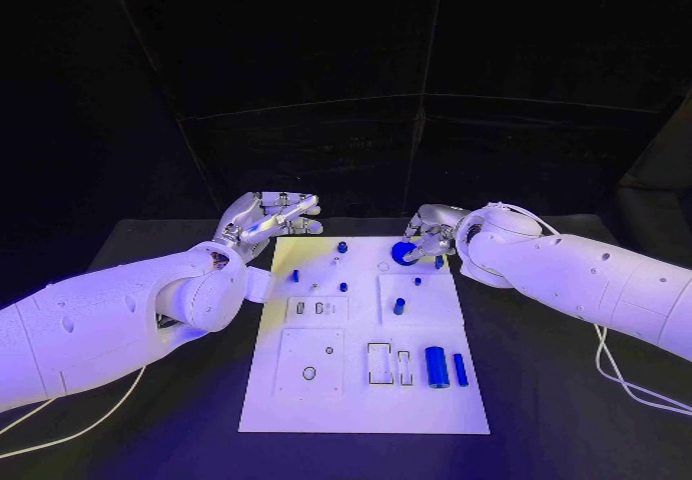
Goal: Assemble the parts on the task board
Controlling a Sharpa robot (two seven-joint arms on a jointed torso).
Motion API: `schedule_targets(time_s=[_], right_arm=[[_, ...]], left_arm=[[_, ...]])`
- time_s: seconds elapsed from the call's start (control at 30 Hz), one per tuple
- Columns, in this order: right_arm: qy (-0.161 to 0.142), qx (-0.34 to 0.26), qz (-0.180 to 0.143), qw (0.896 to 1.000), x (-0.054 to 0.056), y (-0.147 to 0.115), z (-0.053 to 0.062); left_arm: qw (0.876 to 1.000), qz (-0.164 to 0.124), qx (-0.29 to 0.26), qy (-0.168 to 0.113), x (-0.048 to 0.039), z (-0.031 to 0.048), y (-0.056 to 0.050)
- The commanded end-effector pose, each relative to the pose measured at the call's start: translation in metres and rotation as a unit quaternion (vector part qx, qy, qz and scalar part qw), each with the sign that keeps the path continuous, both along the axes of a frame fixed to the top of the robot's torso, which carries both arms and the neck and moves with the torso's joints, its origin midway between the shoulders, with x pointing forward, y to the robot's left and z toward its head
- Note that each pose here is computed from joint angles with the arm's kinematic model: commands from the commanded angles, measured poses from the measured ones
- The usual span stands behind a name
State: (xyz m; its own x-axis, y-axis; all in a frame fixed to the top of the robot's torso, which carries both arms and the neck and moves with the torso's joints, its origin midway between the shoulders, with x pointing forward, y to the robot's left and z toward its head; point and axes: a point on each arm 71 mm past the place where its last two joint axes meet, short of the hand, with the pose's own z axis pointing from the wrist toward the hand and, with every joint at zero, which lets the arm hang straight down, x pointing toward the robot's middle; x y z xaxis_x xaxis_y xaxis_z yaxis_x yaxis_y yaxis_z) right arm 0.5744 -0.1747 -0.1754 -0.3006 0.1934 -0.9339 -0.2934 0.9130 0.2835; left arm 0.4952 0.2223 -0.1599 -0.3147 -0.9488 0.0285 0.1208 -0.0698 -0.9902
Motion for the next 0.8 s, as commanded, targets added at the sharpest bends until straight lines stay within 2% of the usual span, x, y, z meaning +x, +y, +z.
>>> schedule_targets(time_s=[0.03,0.3,0.5,0.67,0.8], right_arm=[[0.002,-0.005,0.003,1.0,-0.001,0.0,-0.002],[-0.007,-0.006,0.004,1.0,-0.001,0.001,-0.001],[-0.043,-0.003,0.009,0.999,-0.003,0.005,0.004],[-0.08,0.016,0.024,0.996,-0.012,0.016,0.012],[-0.108,0.028,0.044,0.993,-0.026,0.031,0.02]], left_arm=[[1.0,-0.007,-0.002,-0.004,0.0001,0.0015,-0.001],[1.0,-0.006,-0.001,-0.003,0.0004,0.0012,-0.001],[1.0,-0.006,-0.001,-0.002,0.0004,0.0011,-0.001],[1.0,-0.007,-0.001,-0.002,0.0003,0.0011,-0.001],[1.0,-0.007,-0.001,-0.001,-0.0002,0.0012,0.0]])
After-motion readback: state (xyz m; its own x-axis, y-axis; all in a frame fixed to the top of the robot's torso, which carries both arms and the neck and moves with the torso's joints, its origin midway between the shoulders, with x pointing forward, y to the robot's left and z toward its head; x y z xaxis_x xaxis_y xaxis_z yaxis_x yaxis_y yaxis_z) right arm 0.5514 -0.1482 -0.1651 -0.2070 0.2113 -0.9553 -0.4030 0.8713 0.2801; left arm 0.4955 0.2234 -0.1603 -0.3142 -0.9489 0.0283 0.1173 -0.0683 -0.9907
